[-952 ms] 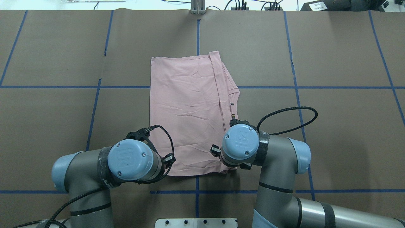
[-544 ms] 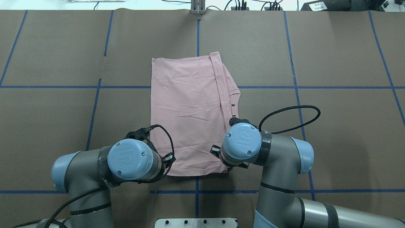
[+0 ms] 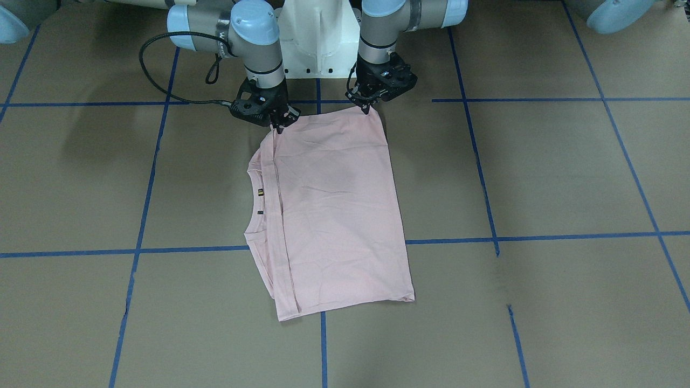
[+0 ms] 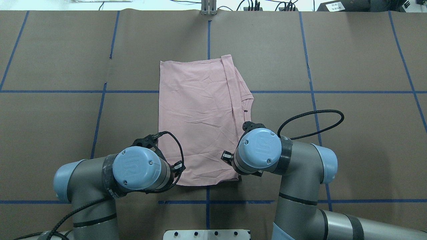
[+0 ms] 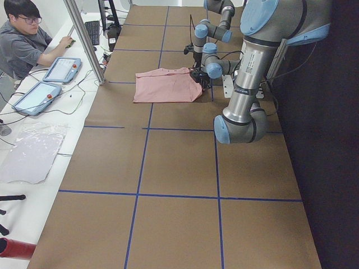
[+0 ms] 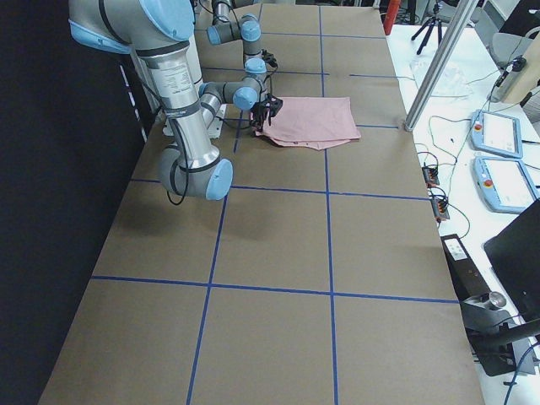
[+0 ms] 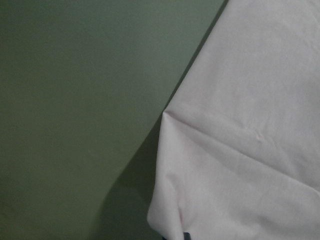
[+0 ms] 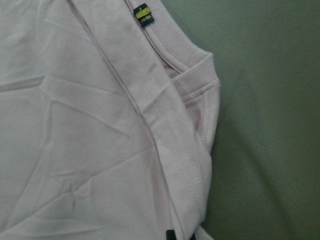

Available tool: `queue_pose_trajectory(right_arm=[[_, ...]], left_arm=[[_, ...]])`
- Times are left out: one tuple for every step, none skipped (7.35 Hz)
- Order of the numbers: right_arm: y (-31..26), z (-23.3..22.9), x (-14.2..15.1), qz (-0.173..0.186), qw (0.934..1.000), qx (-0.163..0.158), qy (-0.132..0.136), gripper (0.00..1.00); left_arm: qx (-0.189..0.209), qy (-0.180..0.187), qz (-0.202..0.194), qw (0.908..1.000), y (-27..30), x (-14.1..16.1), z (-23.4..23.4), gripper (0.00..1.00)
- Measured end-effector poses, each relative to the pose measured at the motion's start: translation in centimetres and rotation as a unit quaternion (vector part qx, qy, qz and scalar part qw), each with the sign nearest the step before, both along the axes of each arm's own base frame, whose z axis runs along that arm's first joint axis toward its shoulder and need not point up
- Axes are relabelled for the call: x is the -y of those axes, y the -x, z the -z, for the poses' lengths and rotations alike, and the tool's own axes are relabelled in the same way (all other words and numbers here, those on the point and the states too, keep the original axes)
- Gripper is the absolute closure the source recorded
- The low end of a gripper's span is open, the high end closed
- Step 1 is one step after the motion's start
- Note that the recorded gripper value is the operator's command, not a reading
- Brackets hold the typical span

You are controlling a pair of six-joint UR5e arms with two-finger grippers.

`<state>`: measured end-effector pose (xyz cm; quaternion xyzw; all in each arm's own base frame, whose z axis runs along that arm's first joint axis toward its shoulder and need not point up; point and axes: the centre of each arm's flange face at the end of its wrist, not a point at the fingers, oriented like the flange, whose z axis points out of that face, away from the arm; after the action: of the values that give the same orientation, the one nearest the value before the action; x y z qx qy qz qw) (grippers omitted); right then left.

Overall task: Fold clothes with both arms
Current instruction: 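Grasp the near edge of the shirt with both grippers, then lift the near edge with both grippers and fold it toward the far edge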

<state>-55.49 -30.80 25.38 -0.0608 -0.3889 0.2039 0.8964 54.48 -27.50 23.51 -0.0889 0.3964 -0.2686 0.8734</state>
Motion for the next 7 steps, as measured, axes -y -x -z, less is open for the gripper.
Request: queue_pose_trajectory(right_arm=[[-0.3, 0.4, -0.7, 0.004, 1.0000, 0.006, -0.001, 1.00], [-0.3, 0.9, -2.2, 0.011, 0.9998, 0.013, 0.001, 1.00], [-0.6, 1.2, -3.9, 0.020, 0.9996, 0.021, 0.007, 1.00], [-1.1, 1.5, -5.4, 0.029, 0.9991, 0.029, 0.009, 1.00], [-1.6, 1.6, -6.2, 0.034, 0.9988, 0.033, 0.011, 1.00], [-1.9, 1.2, -6.5, 0.036, 0.9988, 0.031, 0.012, 1.00], [-2.2, 0.6, -6.3, 0.035, 0.9989, 0.027, 0.012, 1.00]], left_arm=[[-0.003, -0.001, -0.001, 1.0000, 0.3, -0.2, 0.2, 1.00], [-0.006, -0.002, -0.004, 1.0000, 0.5, -0.6, 0.3, 1.00], [-0.009, -0.002, -0.010, 0.9999, 0.5, -1.4, 0.6, 1.00], [-0.011, -0.003, -0.020, 0.9997, 0.1, -2.5, 0.7, 1.00], [-0.013, -0.003, -0.027, 0.9996, -0.1, -3.3, 1.0, 1.00], [-0.017, -0.004, -0.030, 0.9994, 0.1, -3.8, 1.3, 1.00], [-0.021, -0.004, -0.032, 0.9993, 0.3, -4.1, 1.6, 1.00]])
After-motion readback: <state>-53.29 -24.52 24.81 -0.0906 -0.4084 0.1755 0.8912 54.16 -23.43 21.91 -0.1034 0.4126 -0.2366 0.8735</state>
